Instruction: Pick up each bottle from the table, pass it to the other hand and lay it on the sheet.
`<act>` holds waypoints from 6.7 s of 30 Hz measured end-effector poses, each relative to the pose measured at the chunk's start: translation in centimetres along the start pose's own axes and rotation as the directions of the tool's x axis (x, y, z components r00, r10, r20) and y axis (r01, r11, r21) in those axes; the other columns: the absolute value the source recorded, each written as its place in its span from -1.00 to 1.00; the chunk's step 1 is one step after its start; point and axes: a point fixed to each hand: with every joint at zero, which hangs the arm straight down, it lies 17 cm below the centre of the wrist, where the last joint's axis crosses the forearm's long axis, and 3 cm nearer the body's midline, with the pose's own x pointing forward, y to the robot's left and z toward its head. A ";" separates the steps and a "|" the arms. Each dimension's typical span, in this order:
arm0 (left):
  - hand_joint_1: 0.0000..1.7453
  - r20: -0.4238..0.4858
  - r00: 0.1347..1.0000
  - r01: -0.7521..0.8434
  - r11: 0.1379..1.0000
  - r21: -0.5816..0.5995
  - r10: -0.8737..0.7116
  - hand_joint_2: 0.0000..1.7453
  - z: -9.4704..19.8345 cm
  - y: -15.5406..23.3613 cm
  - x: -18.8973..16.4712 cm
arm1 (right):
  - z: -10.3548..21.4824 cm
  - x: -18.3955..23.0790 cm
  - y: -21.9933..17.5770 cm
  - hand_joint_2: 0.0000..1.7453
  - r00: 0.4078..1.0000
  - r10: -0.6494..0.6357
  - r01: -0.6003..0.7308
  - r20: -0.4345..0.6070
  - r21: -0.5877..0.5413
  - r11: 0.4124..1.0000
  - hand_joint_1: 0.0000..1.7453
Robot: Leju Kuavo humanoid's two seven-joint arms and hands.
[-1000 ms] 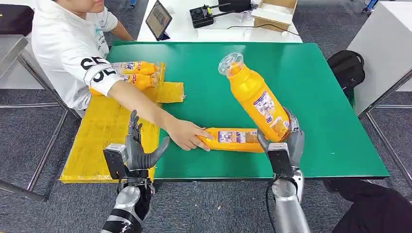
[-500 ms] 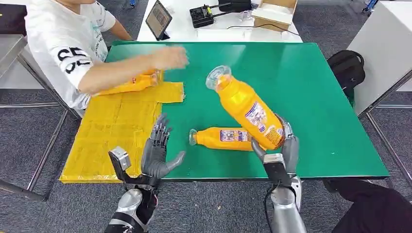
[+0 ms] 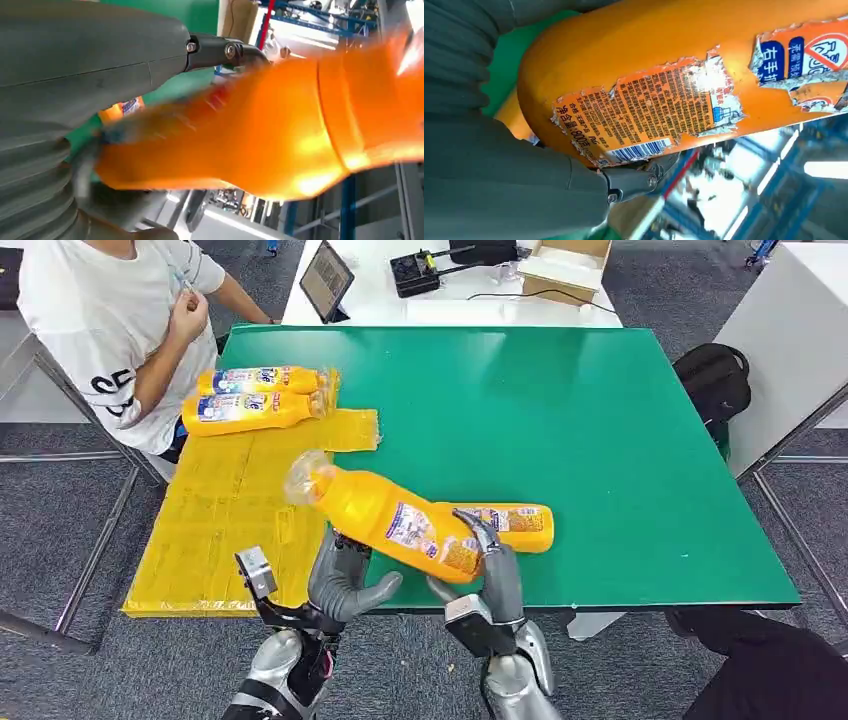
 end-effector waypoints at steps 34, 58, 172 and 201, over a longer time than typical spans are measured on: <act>1.00 -0.113 0.987 0.130 0.984 0.119 -0.117 1.00 1.4 3.3 -3.5 | 4.3 -2.6 11.7 1.00 0.995 0.012 0.019 -0.104 0.294 0.956 1.00; 1.00 -0.124 0.983 0.152 0.975 0.164 -0.132 1.00 1.2 4.7 -3.5 | 5.4 -3.5 12.5 -1.00 0.991 0.032 0.010 -0.128 0.318 0.948 -1.00; -1.00 -0.597 0.070 0.945 0.244 -0.217 -0.799 -1.00 4.2 33.3 -0.6 | -1.3 8.3 6.3 -1.00 0.962 -0.252 0.249 0.106 0.040 0.968 -1.00; -1.00 -0.186 0.522 0.632 0.231 0.740 -0.833 1.00 3.3 22.4 17.3 | -4.6 -2.2 -0.3 1.00 0.956 0.291 -0.292 0.017 0.089 0.952 -1.00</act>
